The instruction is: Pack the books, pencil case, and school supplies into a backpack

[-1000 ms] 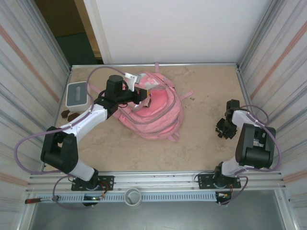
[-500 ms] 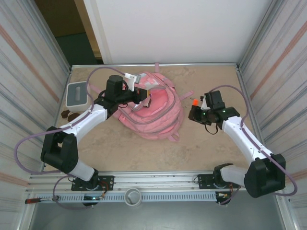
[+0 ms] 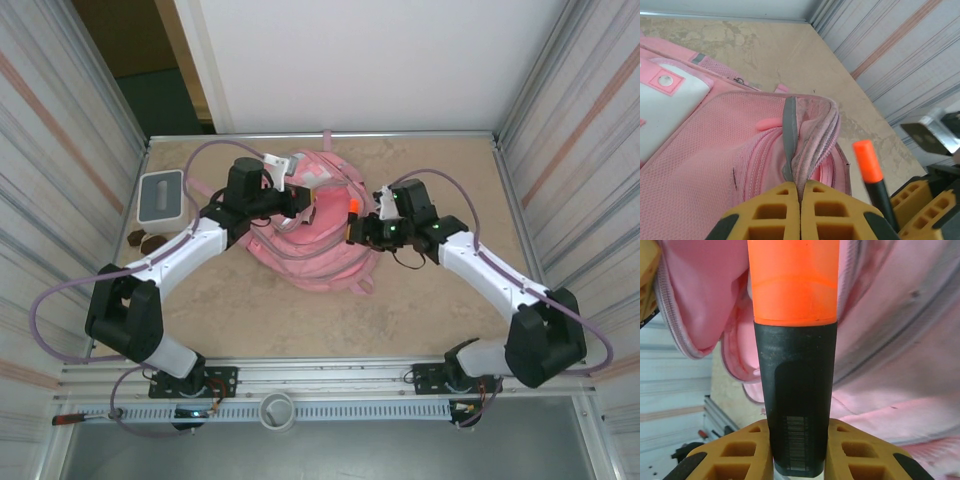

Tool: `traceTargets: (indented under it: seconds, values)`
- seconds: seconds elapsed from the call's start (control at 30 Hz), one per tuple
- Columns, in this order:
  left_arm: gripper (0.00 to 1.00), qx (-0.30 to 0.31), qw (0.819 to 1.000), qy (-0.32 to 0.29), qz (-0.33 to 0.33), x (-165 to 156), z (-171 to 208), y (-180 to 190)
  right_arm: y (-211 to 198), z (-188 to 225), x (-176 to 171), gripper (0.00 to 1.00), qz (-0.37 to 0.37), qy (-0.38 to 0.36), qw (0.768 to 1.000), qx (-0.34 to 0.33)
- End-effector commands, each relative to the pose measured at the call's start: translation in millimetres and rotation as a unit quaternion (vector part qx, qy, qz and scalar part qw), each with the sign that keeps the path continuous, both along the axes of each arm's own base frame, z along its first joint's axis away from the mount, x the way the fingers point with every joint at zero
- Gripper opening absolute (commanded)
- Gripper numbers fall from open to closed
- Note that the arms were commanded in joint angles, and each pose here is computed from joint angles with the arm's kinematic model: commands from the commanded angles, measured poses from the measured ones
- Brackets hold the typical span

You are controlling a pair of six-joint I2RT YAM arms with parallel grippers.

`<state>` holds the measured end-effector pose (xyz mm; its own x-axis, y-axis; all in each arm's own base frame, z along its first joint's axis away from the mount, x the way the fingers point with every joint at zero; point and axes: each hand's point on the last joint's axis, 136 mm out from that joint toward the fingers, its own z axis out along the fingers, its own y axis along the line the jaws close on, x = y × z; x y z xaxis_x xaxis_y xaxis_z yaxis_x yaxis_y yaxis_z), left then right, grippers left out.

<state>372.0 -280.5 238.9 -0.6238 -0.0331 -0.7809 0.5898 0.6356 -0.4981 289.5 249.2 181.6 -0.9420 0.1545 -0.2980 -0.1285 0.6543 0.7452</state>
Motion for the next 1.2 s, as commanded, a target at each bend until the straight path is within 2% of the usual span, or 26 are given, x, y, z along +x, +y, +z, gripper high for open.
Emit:
traceTargets:
  seconds: [0.0,0.3,0.4,0.43,0.57,0.7,0.93,1.0,1.07,1.17]
  values:
    - [0.00,-0.035,0.996,-0.079,-0.003,3.0,59.3,-7.5,24.0,23.7,9.0,0.17,0.013,0.002,0.998,0.067]
    - [0.00,-0.037,0.996,-0.086,-0.013,-0.2,61.5,-13.2,53.2,18.7,41.1,0.18,-0.011,0.030,0.995,0.097]
    - [0.00,-0.038,0.995,-0.086,-0.015,-0.9,61.6,-13.4,60.9,9.0,56.1,0.22,-0.041,0.050,0.994,0.087]
    - [0.00,-0.038,0.995,-0.086,-0.015,-1.5,61.9,-13.0,63.6,3.8,59.6,0.26,-0.049,0.059,0.994,0.084]
    - [0.00,-0.038,0.995,-0.091,-0.011,-1.1,63.7,-11.8,66.6,-4.7,58.9,0.50,-0.052,0.070,0.994,0.072]
    - [0.00,-0.036,0.995,-0.088,-0.013,-2.0,60.6,-11.8,51.4,1.3,44.0,0.59,-0.045,0.041,0.997,0.046]
    - [0.00,-0.025,0.996,-0.084,-0.008,-1.7,49.8,-10.9,14.0,8.0,12.9,0.56,-0.034,-0.006,0.999,0.008]
    - [0.00,-0.023,0.997,-0.078,-0.009,-2.4,44.2,-12.4,-7.7,3.2,10.8,0.56,-0.061,-0.013,0.998,-0.016]
    - [0.00,-0.020,0.997,-0.074,-0.010,-4.1,39.1,-14.0,-38.3,-8.9,14.3,0.55,-0.119,-0.007,0.992,-0.050]
    - [0.00,-0.015,0.997,-0.072,-0.008,-6.5,34.9,-13.8,-75.3,-29.6,20.4,0.64,-0.192,0.005,0.976,-0.104]
